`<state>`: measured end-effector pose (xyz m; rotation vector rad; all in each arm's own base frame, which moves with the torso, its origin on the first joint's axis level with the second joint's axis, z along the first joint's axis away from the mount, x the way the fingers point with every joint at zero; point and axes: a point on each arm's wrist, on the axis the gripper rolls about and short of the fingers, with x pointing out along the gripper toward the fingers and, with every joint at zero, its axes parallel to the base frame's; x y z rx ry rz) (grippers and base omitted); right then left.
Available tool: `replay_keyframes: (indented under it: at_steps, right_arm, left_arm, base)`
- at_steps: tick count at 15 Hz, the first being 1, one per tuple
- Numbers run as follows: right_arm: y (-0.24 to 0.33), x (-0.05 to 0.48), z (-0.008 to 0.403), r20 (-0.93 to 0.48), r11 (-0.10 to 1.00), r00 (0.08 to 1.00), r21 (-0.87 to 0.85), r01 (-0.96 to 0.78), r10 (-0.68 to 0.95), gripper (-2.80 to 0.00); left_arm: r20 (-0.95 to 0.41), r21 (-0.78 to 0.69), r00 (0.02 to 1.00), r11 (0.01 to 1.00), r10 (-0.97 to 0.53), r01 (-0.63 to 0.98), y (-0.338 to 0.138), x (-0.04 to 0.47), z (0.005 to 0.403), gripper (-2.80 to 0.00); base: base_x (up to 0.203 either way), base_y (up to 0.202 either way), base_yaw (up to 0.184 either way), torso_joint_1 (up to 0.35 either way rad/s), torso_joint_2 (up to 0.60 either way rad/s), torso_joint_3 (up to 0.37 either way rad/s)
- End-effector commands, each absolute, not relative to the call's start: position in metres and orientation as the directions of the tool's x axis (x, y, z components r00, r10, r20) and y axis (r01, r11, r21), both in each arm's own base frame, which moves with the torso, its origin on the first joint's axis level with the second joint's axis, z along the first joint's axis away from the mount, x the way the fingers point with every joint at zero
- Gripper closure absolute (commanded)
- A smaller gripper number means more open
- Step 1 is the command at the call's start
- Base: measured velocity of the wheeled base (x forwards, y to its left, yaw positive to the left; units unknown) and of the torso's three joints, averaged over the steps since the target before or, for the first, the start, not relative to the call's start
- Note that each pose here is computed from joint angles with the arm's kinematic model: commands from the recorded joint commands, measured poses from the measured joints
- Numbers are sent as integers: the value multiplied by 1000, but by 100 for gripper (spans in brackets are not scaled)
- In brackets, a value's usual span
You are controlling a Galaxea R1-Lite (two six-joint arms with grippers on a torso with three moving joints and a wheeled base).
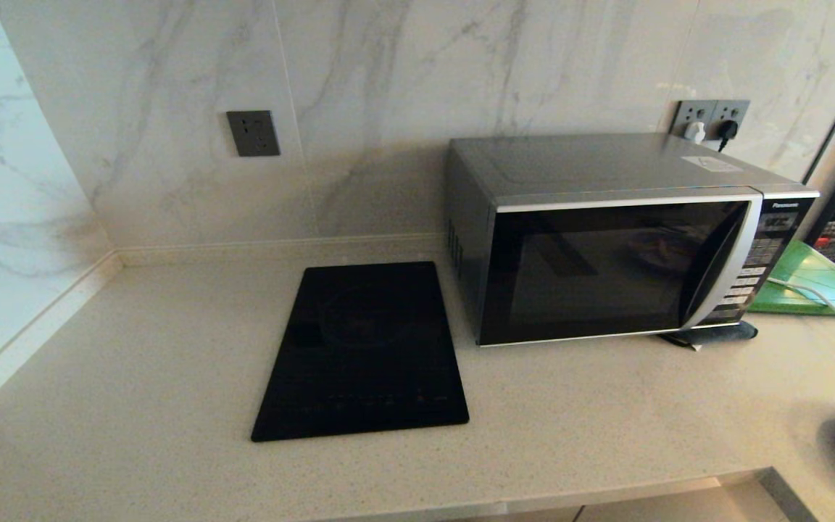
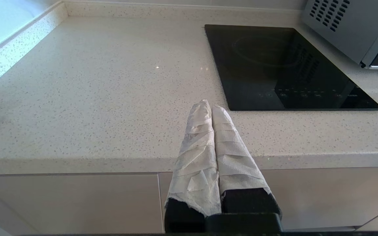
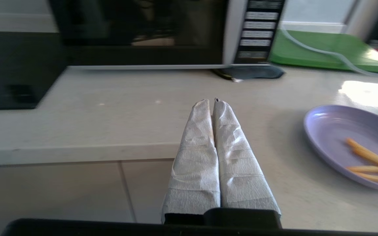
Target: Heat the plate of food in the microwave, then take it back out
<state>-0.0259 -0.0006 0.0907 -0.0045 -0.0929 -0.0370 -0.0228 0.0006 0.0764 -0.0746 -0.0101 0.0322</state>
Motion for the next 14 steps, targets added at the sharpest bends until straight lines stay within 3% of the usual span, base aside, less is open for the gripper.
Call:
replay_keyframes:
  at_steps: [1, 11, 14]
  right_arm:
    - [1, -25, 90, 92, 1000, 996, -6, -14, 14, 0]
    - [2, -24, 89, 135, 989, 986, 100, -108, 94, 0]
    - [1, -24, 84, 52, 993, 998, 112, -35, 29, 0]
  left_arm:
    - [8, -75, 999, 997, 34, -33, 1, -23, 76, 0]
    - [8, -75, 999, 997, 34, -33, 1, -23, 76, 0]
    - [8, -75, 999, 997, 34, -33, 1, -23, 76, 0]
  base:
    - [0, 0, 0, 0, 0, 0]
    - [0, 0, 0, 0, 0, 0]
    - [0, 0, 0, 0, 0, 0]
